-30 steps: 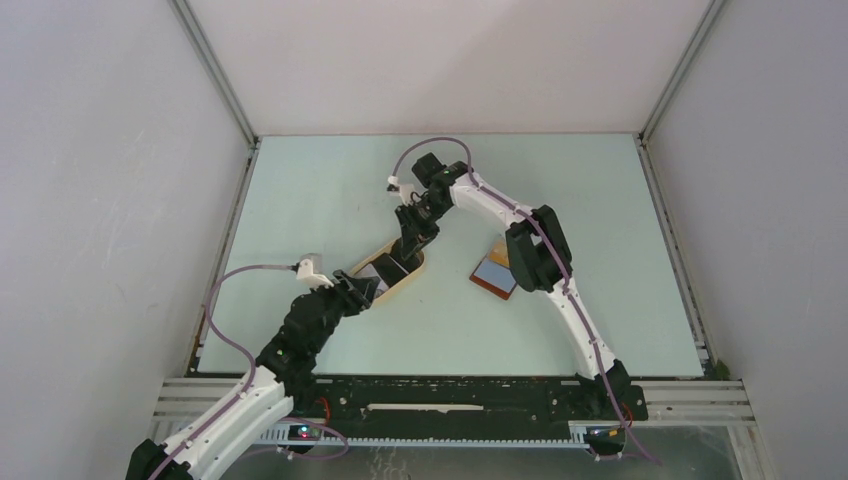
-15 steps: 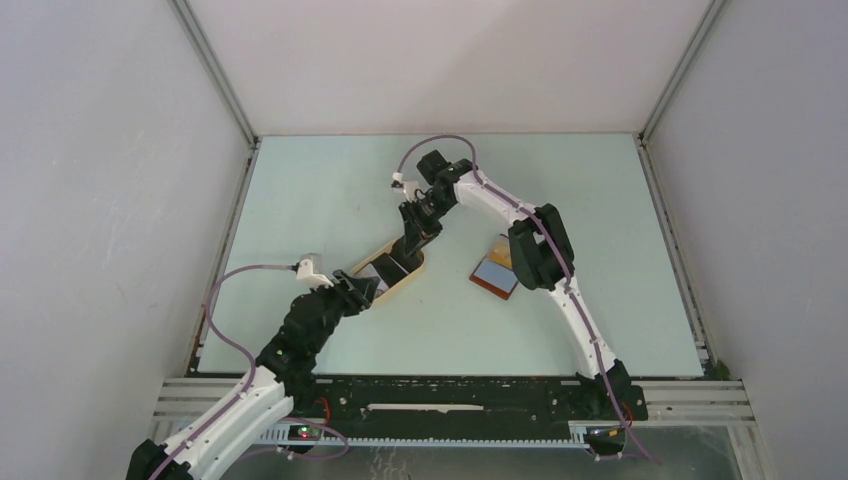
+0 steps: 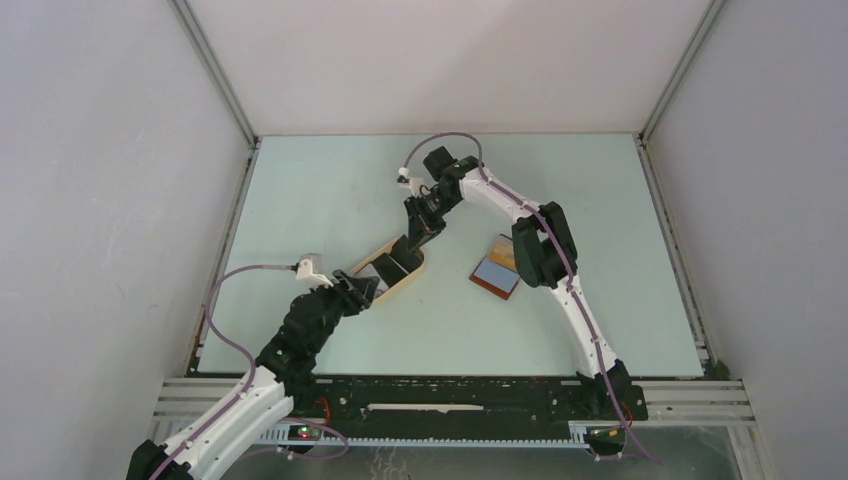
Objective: Put the credit cards into the card holder
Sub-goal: Pick up the credit card from the storage box.
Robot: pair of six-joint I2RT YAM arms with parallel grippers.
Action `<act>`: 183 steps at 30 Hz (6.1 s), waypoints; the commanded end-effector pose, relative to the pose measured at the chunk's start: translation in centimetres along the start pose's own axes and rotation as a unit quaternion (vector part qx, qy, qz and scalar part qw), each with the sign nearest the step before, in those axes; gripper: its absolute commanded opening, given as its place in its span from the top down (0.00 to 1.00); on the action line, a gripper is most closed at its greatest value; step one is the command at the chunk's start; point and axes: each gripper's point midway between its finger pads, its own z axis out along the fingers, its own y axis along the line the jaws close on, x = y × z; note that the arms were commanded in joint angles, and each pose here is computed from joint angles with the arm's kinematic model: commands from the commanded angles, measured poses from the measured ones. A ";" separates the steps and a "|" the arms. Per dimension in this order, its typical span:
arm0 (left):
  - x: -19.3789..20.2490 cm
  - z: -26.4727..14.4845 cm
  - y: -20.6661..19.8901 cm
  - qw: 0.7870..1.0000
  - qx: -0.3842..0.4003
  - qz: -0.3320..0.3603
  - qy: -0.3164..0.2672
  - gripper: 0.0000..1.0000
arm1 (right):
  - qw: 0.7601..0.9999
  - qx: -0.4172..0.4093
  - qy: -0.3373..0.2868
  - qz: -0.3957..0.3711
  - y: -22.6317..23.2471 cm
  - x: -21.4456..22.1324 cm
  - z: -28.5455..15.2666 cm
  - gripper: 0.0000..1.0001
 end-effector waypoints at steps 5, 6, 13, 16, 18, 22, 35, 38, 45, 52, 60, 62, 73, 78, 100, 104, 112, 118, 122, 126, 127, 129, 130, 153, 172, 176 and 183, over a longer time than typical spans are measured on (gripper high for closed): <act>0.4 0.0 0.6 1.000 -0.004 -0.003 0.001 0.43 | 0.999 -0.024 -0.035 -0.012 2.9 -1.7 -2.7 0.83; 0.4 0.0 0.7 1.000 -0.005 -0.003 0.001 0.43 | 0.999 -0.025 -0.035 -0.011 2.8 -1.7 -2.7 0.84; 0.4 0.0 0.6 1.000 -0.004 -0.002 0.001 0.43 | 0.999 -0.025 -0.038 -0.011 2.6 -1.8 -2.8 0.94; 0.4 0.0 0.6 1.000 -0.004 -0.002 0.001 0.43 | 0.999 -0.014 -0.045 -0.021 2.5 -2.1 -3.3 0.97; 0.4 0.0 0.6 1.000 -0.003 -0.002 0.002 0.43 | 0.998 -0.010 -0.051 -0.028 2.6 -2.4 -3.8 0.98; 0.3 0.0 0.5 1.000 -0.001 -0.003 0.001 0.43 | 0.997 -0.001 -0.064 -0.038 3.0 -3.0 -4.9 1.00; 0.6 0.0 -0.2 1.000 0.015 -0.008 0.009 0.43 | 0.996 0.035 -0.049 -0.069 2.9 -2.5 -3.3 1.00; 0.6 0.0 -0.3 1.000 0.018 -0.009 0.009 0.43 | 0.996 0.041 -0.037 -0.069 2.4 -2.0 -2.1 1.00; 0.8 0.1 -0.3 1.000 0.020 -0.008 0.014 0.43 | 0.992 0.079 -0.031 -0.095 1.7 -2.0 -1.3 1.00; 1.0 0.1 -0.3 1.000 0.020 -0.008 0.016 0.43 | 0.987 0.115 -0.030 -0.112 0.7 -2.1 -1.3 0.99; 1.0 0.1 -0.3 1.000 0.021 -0.009 0.016 0.43 | 0.985 0.119 -0.032 -0.122 0.6 -2.2 -1.7 0.98; 1.1 0.1 -0.3 1.000 0.021 -0.009 0.018 0.43 | 0.984 0.121 -0.036 -0.126 0.8 -2.3 -2.1 0.98; 1.1 0.1 -0.3 1.000 0.022 -0.008 0.018 0.43 | 0.985 0.093 -0.039 -0.141 2.2 -1.9 -2.4 0.97; 1.0 0.1 -0.3 1.000 0.022 -0.008 0.018 0.43 | 0.987 0.072 -0.043 -0.134 2.5 -1.9 -2.7 0.99; -6.6 7.6 -6.0 0.978 0.190 0.078 0.043 0.27 | 0.982 -0.022 -0.043 -0.184 3.1 -1.2 -2.5 1.00; -6.3 9.6 -6.2 0.961 0.252 0.080 0.084 0.30 | 0.978 -0.034 -0.046 -0.199 3.3 -1.3 -2.5 1.00; -5.8 11.4 -4.7 0.946 0.285 0.094 0.119 0.32 | 0.976 -0.055 -0.049 -0.206 3.4 -1.7 -2.5 1.00; -5.4 12.2 -3.7 0.950 0.274 0.080 0.128 0.38 | 0.976 -0.059 -0.049 -0.205 3.2 -1.9 -2.4 1.00; -5.7 11.8 -3.1 0.959 0.249 0.075 0.113 0.37 | 0.976 -0.070 -0.055 -0.199 3.6 -2.0 -3.0 1.00; -6.5 10.4 -2.6 0.967 0.234 0.040 0.087 0.32 | 0.975 -0.095 -0.070 -0.190 4.8 -2.4 -4.2 1.00; -7.0 9.9 -2.6 0.969 0.235 0.023 0.074 0.31 | 0.975 -0.098 -0.074 -0.186 5.0 -2.6 -4.5 1.00; -7.7 9.1 -2.6 0.969 0.240 -0.013 0.055 0.26 | 0.976 -0.102 -0.081 -0.177 5.3 -2.9 -4.7 1.00; -8.1 8.7 -2.4 0.969 0.240 -0.031 0.045 0.26 | 0.976 -0.104 -0.083 -0.171 5.5 -3.0 -4.9 1.00; -3.7 7.3 -2.6 0.965 0.221 -0.124 0.075 0.34 | 0.967 -0.228 -0.096 -0.060 9.1 -3.5 -6.6 1.00; -3.6 8.6 -4.7 0.947 0.275 -0.123 0.107 0.73 | 0.962 -0.258 -0.081 -0.036 9.3 -3.0 -6.3 1.00; -3.2 8.8 -4.7 0.944 0.282 -0.123 0.116 0.93 | 0.962 -0.260 -0.079 -0.035 9.4 -3.0 -6.3 1.00; -3.0 8.5 -4.7 0.944 0.288 -0.111 0.118 1.00 | 0.960 -0.265 -0.079 -0.037 9.4 -3.1 -6.5 0.96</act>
